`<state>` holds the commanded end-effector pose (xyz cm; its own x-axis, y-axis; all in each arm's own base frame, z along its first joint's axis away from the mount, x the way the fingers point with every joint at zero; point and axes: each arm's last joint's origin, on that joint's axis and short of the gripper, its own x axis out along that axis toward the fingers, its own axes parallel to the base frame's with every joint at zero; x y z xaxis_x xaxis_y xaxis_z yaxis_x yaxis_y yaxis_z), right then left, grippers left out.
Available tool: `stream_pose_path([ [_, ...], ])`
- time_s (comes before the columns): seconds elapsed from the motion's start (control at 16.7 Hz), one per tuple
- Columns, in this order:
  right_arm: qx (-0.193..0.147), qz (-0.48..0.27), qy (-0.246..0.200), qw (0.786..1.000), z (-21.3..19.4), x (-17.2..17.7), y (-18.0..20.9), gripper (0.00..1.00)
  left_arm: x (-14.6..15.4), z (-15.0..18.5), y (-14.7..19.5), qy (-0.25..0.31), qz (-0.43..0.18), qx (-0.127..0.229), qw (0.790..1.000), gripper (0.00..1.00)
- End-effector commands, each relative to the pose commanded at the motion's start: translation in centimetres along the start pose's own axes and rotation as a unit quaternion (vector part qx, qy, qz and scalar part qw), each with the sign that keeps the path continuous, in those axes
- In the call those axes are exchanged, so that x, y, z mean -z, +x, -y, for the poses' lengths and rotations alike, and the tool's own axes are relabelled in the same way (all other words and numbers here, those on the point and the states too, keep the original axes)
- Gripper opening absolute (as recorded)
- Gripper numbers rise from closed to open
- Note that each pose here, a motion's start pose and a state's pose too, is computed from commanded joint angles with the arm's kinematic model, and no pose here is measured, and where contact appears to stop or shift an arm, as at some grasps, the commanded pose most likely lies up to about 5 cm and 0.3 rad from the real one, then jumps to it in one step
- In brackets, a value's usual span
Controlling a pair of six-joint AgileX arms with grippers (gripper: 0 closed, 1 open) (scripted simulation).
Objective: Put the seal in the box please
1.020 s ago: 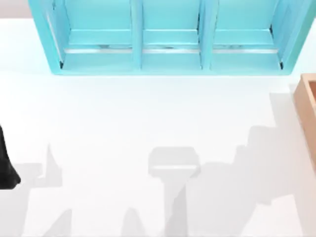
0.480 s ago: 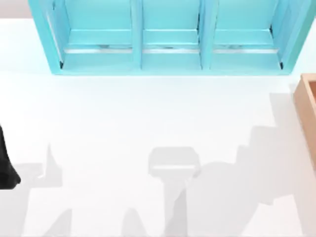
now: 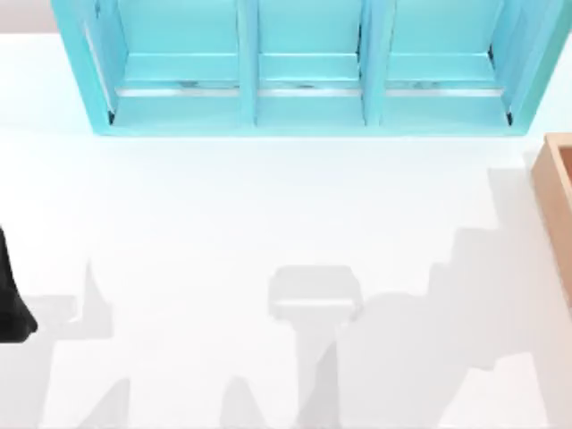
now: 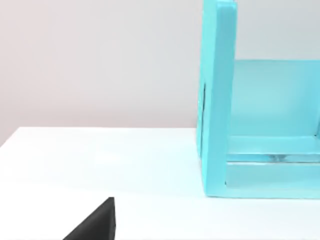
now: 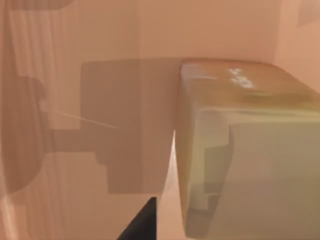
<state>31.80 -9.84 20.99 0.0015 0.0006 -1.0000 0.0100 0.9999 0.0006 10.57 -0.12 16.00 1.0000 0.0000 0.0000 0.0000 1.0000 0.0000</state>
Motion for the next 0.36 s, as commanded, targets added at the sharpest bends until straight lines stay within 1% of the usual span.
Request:
stream_pose_path([
  [0.06, 0.0, 0.0, 0.0, 1.0, 0.0, 0.0, 0.0, 1.0, 0.0, 0.0, 0.0, 0.0, 0.0, 0.0, 1.0, 1.0],
  [0.36, 0.0, 0.0, 0.0, 1.0, 0.0, 0.0, 0.0, 1.0, 0.0, 0.0, 0.0, 0.0, 0.0, 0.0, 1.0, 1.0],
])
